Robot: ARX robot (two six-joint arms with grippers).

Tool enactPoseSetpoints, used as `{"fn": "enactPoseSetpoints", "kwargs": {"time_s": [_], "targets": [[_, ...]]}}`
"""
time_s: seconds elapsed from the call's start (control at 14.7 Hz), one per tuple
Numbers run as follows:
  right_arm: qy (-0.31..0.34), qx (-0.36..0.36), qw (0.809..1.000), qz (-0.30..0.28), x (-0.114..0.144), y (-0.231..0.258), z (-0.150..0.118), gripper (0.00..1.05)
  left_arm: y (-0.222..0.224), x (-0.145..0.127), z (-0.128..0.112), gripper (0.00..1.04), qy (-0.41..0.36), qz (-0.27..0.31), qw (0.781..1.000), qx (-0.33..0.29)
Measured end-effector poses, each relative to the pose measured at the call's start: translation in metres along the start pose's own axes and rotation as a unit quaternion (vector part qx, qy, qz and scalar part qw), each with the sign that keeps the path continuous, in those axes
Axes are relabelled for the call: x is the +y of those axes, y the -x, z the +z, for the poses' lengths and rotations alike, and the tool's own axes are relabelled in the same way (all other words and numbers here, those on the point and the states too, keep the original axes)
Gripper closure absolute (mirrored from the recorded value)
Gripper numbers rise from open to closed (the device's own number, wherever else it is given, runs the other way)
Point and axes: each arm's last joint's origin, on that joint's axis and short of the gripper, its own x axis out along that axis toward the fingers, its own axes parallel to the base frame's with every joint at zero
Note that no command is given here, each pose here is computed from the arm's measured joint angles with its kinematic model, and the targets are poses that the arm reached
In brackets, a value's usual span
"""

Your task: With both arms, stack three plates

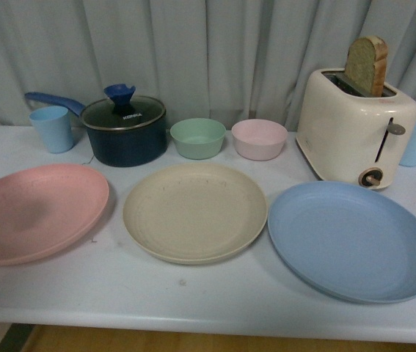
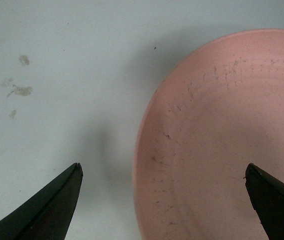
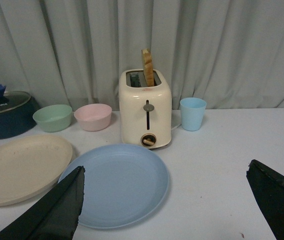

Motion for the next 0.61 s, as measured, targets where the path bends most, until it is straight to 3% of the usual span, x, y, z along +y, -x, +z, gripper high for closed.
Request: {"fn": "enactPoseSetpoints", "kwargs": {"time_s": [0.41, 0.48, 0.61], "targets": [[0.0, 0.0, 1.0, 0.0, 0.0, 0.0, 0.0, 0.06, -0.017, 0.007, -0.026, 0.07, 0.019, 0.002, 0.999, 0.03], [0.0, 0.0, 1.0, 0.0, 0.0, 0.0, 0.0, 0.06, -0.018, 0.005, -0.028, 0.12, 0.017, 0.002, 0.999, 0.033], [0.0, 0.0, 1.0, 0.0, 0.0, 0.0, 0.0, 0.06, -0.018, 0.002, -0.029, 0.35, 0.015, 0.008, 0.999, 0.033]]}}
